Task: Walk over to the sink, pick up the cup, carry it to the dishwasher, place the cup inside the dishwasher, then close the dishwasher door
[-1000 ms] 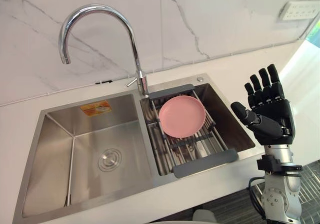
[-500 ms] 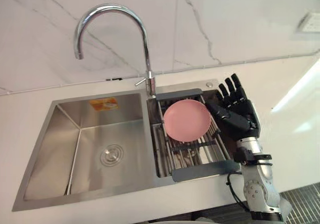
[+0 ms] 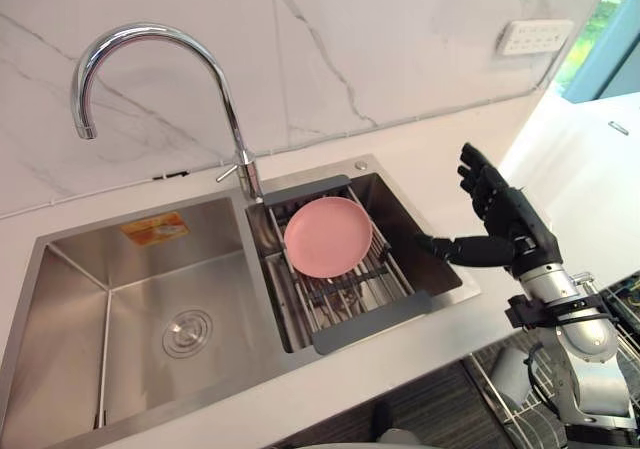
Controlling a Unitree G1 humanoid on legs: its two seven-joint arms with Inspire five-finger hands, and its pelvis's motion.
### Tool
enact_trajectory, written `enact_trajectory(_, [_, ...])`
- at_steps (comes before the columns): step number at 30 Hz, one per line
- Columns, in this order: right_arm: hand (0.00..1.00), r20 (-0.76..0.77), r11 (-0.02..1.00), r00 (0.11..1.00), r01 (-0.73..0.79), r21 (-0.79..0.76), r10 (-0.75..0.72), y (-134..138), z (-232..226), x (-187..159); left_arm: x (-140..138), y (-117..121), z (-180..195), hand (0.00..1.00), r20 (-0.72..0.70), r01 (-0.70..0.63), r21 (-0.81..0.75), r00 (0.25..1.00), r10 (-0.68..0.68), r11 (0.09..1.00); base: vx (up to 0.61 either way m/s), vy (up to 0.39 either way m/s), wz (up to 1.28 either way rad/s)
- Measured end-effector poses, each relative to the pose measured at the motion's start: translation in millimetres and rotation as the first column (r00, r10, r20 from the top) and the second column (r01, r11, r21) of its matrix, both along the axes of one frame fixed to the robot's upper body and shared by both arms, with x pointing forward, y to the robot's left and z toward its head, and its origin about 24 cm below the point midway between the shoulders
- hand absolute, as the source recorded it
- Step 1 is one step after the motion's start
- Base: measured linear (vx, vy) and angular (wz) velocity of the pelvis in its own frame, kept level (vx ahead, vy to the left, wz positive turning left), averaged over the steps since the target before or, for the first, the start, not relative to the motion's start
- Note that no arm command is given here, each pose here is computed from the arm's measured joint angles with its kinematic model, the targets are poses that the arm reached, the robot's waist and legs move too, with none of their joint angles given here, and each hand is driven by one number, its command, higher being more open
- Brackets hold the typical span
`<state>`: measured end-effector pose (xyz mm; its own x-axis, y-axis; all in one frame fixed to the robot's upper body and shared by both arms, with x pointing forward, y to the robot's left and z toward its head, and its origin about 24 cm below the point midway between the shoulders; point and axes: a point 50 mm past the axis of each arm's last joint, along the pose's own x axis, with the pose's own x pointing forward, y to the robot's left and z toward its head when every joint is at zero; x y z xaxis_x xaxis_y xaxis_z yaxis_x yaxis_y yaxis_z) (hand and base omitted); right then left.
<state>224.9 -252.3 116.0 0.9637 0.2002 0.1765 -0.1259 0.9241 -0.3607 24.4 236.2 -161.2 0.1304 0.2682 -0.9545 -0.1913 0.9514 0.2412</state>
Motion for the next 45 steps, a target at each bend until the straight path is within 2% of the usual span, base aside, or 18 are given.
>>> enact_trajectory(4, [1.00,-0.028,0.993,1.000,0.001,-0.115,-0.005,-0.6,-2.2,-1.4,-4.9,1.0,-0.2,1.00,-0.020,0.006,-0.001,1.000,-0.006,1.000,0.00,-0.005,-0.03])
enact_trajectory(20, [1.00,-0.053,0.946,0.989,0.113,-0.304,-0.135,-0.5,-20.6,1.8,-12.2,2.3,0.2,1.00,-0.050,0.001,-0.001,0.999,-0.001,1.000,0.00,0.000,-0.01])
enact_trajectory(26, [1.00,-0.088,0.935,0.986,0.104,-0.339,-0.142,3.7,-29.3,10.3,-10.8,1.8,0.8,1.00,-0.033,0.006,0.000,0.999,-0.006,1.000,0.03,0.001,0.12])
enact_trajectory(33, [1.00,-0.092,0.925,0.971,0.180,-0.334,-0.222,-4.4,-34.8,19.6,-6.6,0.3,2.3,1.00,-0.004,0.018,0.004,1.000,-0.018,1.000,0.04,-0.005,0.13])
enact_trajectory(45, [1.00,-0.182,0.892,0.947,0.167,-0.420,-0.263,-0.3,-63.8,25.1,-3.0,-3.7,3.4,1.00,0.029,0.028,0.003,0.999,-0.028,1.000,0.04,0.007,0.10])
